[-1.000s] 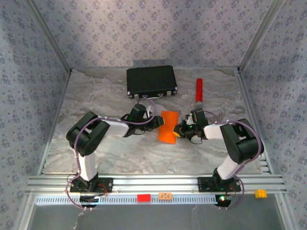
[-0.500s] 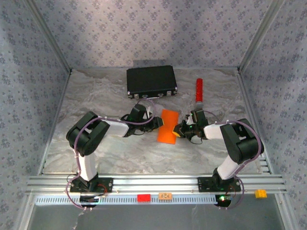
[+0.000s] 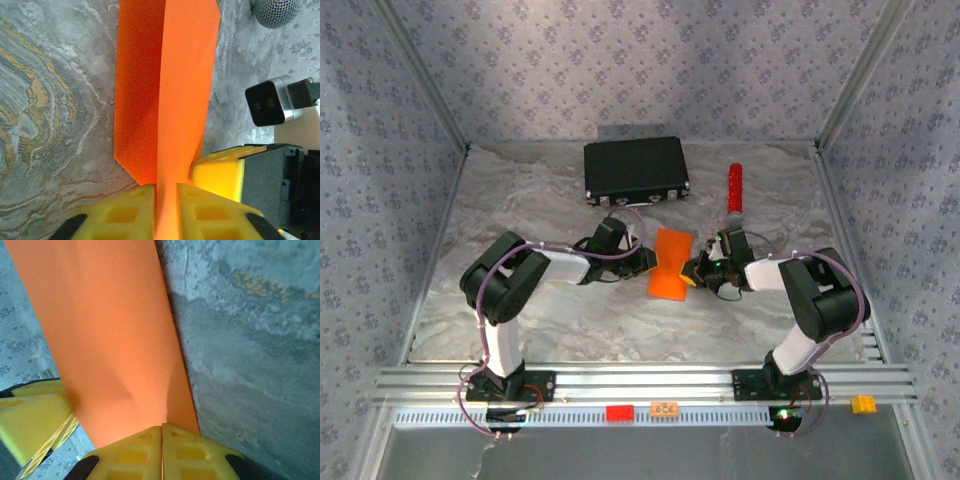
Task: Fold a paper plane with a square sheet of paper (pick it up from the middle)
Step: Third fold the triangle at the center of the table.
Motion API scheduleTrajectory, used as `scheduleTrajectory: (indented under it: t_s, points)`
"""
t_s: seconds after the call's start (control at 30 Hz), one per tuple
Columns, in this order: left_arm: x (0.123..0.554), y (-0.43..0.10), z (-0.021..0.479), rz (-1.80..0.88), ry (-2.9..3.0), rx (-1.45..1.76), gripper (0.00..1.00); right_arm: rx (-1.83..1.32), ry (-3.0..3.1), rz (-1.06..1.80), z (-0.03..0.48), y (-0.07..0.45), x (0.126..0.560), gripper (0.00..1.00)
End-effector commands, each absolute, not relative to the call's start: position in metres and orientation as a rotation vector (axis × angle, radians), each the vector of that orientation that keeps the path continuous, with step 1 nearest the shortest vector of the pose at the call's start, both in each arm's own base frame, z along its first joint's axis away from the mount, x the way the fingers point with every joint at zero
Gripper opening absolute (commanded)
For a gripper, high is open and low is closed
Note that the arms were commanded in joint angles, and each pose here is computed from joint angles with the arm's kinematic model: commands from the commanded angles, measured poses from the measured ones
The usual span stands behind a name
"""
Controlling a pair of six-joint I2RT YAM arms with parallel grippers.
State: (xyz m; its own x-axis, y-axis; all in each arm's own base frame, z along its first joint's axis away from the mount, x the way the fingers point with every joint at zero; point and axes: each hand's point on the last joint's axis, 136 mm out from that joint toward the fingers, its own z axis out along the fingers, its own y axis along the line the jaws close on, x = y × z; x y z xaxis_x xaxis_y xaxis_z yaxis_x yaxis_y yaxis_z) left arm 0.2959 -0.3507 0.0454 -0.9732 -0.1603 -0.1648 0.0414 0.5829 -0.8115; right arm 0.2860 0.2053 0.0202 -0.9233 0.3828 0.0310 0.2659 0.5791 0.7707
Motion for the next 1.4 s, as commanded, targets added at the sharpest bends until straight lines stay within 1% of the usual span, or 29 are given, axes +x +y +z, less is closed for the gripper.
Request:
scheduleTrajectory:
  t_s: [0.0,0.13,0.23,0.3,0.37,0.47,0.57,0.77,0.9,1.07,1.27,1.37]
  points:
    - [0.298,-0.353,0.048,-1.35,2.596,-0.071,0.12,0.552,2.699,1.231,0.01,0.206,0.278,0.11]
    - [0.296,-0.35,0.049,-1.349,2.599,-0.103,0.05,0.482,2.666,1.244,0.023,0.208,0.283,0.18]
    - [0.295,-0.346,0.052,-1.369,2.586,-0.183,0.03,0.408,2.649,1.21,0.036,0.207,0.286,0.23]
    - [0.294,-0.344,0.053,-1.36,2.579,-0.22,0.03,0.357,2.641,1.163,0.044,0.204,0.287,0.28]
    - [0.293,-0.336,0.05,-1.324,2.584,-0.263,0.02,0.279,2.62,1.119,0.056,0.202,0.288,0.38]
    - [0.29,-0.327,0.047,-1.293,2.58,-0.329,0.0,0.171,2.603,1.009,0.07,0.196,0.287,0.46]
    - [0.289,-0.323,0.048,-1.302,2.565,-0.373,0.0,0.032,2.573,0.912,0.083,0.195,0.284,0.51]
    - [0.287,-0.32,0.052,-1.32,2.53,-0.449,0.0,-0.346,2.414,0.751,0.109,0.218,0.269,0.52]
    - [0.287,-0.321,0.055,-1.324,2.525,-0.45,0.0,-0.565,2.297,0.665,0.11,0.238,0.257,0.52]
    - [0.286,-0.322,0.057,-1.339,2.523,-0.452,0.0,-0.923,2.066,0.525,0.103,0.273,0.23,0.53]
    - [0.285,-0.323,0.059,-1.347,2.519,-0.453,0.0,-1.148,1.908,0.394,0.088,0.297,0.21,0.52]
    - [0.285,-0.323,0.06,-1.351,2.518,-0.45,0.0,-1.181,1.864,0.295,0.078,0.303,0.21,0.52]
